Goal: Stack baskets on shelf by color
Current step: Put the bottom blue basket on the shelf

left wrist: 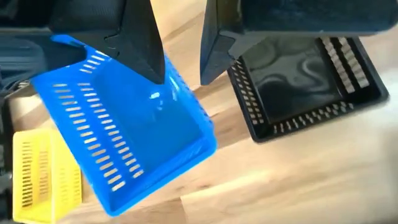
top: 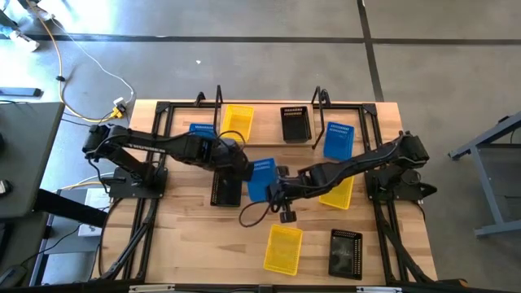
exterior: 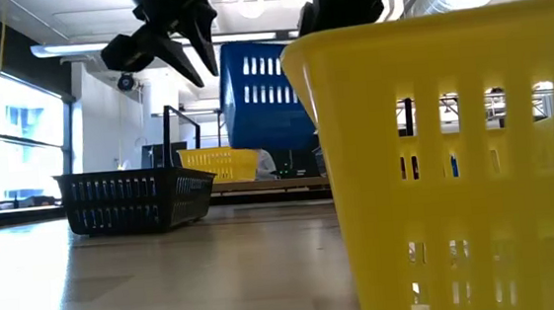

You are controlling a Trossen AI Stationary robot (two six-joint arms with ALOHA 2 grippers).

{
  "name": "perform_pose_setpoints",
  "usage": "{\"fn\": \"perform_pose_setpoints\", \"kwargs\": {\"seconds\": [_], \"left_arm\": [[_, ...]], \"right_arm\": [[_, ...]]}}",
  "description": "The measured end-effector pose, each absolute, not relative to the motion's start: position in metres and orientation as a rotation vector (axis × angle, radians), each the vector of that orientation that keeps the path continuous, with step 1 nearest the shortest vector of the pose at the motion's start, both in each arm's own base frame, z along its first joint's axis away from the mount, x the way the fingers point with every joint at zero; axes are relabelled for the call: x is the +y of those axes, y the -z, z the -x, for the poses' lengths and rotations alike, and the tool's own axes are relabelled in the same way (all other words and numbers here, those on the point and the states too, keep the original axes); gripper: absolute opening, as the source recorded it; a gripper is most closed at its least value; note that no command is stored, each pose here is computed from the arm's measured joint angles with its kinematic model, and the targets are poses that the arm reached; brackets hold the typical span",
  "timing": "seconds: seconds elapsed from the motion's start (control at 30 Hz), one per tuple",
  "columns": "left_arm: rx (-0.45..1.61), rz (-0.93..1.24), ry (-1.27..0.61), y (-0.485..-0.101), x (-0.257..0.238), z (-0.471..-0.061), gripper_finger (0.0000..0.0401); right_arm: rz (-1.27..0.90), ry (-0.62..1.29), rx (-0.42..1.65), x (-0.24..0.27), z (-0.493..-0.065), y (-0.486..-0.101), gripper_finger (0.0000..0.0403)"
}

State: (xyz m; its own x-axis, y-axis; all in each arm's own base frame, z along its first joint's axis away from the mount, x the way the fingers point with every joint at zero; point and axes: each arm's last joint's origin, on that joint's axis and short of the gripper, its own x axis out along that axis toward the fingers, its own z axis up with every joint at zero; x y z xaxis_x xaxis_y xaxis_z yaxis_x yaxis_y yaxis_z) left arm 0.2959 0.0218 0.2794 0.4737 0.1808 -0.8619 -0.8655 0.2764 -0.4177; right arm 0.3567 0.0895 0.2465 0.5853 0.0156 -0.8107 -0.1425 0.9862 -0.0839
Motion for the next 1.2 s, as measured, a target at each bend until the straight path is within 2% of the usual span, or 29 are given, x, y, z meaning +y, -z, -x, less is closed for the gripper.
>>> {"fn": "perform_pose_setpoints", "kwargs": {"seconds": [0.4,0.6,0.83,1.2], "left_arm": [[0.745,0.852,-0.651,-0.312,0.023,-0.273,0.0093],[0.716,0.794,-0.570,-0.329,0.020,-0.257,0.0092],[0.654,0.776,-0.506,-0.349,0.016,-0.236,0.0090],[0.620,0.723,-0.446,-0.361,0.011,-0.221,0.0090]], "right_arm": [[0.060,0.064,0.918,0.071,-0.353,-0.258,0.0000],[0.065,0.131,0.909,0.028,-0.359,-0.262,0.0000],[0.039,0.123,0.917,-0.028,-0.360,-0.262,0.0000],[0.066,0.115,0.911,-0.082,-0.361,-0.253,0.0000]]}}
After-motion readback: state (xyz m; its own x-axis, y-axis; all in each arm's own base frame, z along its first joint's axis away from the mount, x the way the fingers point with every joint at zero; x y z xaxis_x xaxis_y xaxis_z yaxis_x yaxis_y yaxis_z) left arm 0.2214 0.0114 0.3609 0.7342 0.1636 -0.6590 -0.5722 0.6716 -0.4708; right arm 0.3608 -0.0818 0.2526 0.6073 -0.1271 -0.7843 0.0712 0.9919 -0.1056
